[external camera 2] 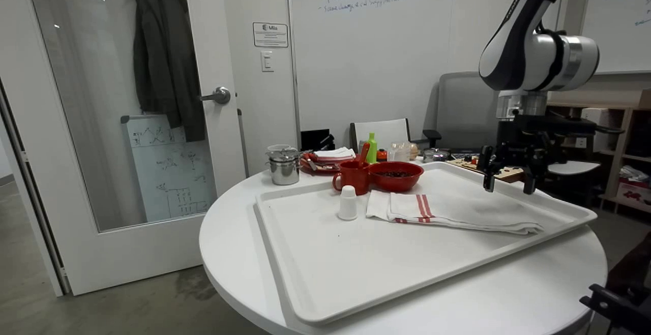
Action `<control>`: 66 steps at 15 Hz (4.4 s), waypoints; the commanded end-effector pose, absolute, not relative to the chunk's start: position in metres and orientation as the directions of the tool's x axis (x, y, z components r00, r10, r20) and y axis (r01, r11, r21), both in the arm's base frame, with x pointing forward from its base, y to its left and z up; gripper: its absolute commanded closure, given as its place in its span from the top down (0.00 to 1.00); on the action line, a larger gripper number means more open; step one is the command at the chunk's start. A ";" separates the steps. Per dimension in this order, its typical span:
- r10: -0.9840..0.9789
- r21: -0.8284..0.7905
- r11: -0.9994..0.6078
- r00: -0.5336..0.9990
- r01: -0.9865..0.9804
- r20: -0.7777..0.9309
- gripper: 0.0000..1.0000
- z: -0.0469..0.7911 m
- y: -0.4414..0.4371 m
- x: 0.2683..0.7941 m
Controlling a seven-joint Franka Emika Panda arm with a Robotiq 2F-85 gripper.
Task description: Fold the white and red towel from right to left
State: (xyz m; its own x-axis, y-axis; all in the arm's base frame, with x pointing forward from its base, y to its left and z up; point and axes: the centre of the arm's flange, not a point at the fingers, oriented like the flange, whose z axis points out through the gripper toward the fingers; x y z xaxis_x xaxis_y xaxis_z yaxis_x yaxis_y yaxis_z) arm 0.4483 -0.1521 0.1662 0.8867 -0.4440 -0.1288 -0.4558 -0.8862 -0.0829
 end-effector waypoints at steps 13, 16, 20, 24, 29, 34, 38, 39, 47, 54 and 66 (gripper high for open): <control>-0.467 -0.188 -0.851 0.870 -0.491 -0.160 0.52 0.107 -0.144 0.419; -0.468 -0.207 -0.845 0.869 -0.493 -0.160 0.28 0.108 -0.144 0.418; -0.467 -0.224 -0.840 0.868 -0.495 -0.167 0.04 0.111 -0.146 0.416; -0.467 -0.225 -0.837 0.866 -0.499 -0.181 0.03 0.117 -0.149 0.415; -0.454 -0.224 -0.848 0.876 -0.481 -0.162 0.04 0.145 -0.154 0.429; -0.389 -0.198 -0.896 0.918 -0.397 -0.083 0.04 0.186 -0.137 0.458; -0.290 -0.179 -0.938 0.955 -0.296 -0.058 0.03 0.203 -0.111 0.483; -0.265 -0.173 -0.947 0.963 -0.271 -0.057 0.04 0.205 -0.103 0.489; -0.137 -0.181 -0.974 0.990 -0.139 -0.021 0.04 0.231 -0.035 0.548; -0.145 -0.183 -0.972 0.989 -0.145 -0.015 0.03 0.239 0.025 0.559; -0.142 -0.151 -0.977 0.986 -0.153 -0.084 0.03 0.168 0.046 0.602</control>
